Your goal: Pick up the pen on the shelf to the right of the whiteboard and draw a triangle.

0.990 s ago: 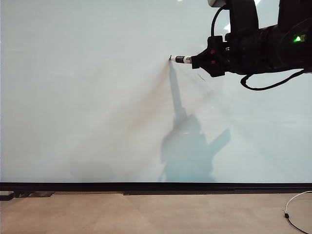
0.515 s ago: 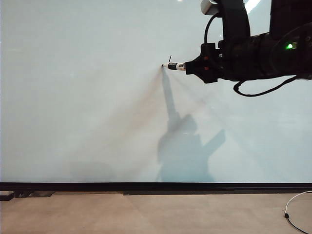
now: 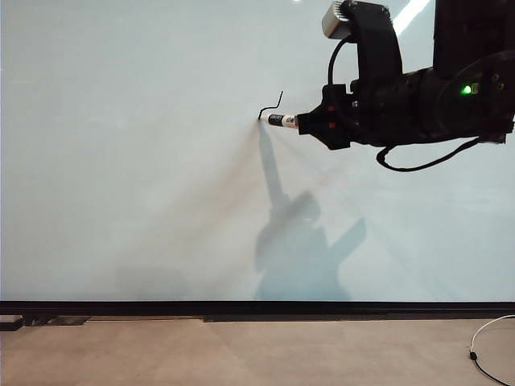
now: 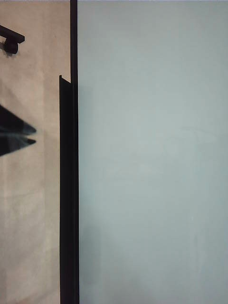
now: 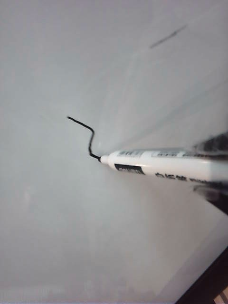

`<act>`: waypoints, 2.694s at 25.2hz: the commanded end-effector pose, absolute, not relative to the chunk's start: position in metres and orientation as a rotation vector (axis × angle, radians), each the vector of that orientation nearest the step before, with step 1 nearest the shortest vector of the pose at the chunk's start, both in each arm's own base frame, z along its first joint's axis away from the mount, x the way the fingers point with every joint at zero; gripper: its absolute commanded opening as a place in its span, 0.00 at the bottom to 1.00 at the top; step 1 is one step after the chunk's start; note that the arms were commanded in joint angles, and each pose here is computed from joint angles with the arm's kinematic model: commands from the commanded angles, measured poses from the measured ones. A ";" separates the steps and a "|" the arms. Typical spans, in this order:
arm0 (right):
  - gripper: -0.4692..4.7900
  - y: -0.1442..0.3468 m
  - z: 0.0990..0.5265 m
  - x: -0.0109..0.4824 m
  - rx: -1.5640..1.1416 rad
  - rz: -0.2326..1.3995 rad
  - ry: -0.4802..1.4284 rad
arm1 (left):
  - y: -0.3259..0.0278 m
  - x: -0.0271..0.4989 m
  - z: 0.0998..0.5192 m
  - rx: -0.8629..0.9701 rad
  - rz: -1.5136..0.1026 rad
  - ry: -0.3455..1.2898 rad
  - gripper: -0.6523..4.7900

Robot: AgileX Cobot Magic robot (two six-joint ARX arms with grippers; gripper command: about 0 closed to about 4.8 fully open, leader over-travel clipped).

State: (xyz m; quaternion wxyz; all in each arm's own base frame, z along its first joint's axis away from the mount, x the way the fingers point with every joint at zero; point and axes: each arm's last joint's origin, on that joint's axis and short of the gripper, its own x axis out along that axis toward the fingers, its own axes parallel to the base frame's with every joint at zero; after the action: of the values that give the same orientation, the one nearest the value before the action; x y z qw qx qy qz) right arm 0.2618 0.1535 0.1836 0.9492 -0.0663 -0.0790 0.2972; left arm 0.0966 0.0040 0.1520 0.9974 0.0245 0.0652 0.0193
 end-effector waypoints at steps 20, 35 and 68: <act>0.08 0.162 0.175 0.268 -0.104 0.645 -0.125 | 0.004 0.096 0.154 0.049 0.035 0.120 0.11; 0.08 0.178 0.155 0.282 -0.068 0.700 -0.059 | 0.004 0.096 0.154 0.049 0.034 0.120 0.11; 0.08 0.196 0.140 0.287 -0.064 0.736 -0.005 | 0.004 0.096 0.154 0.049 0.034 0.120 0.11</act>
State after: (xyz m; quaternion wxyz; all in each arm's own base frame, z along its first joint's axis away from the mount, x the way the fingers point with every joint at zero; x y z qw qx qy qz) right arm 0.2857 0.1962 0.1371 0.9286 -0.0327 0.0087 0.3696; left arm 0.0966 0.0040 0.1520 0.9974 0.0245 0.0654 0.0193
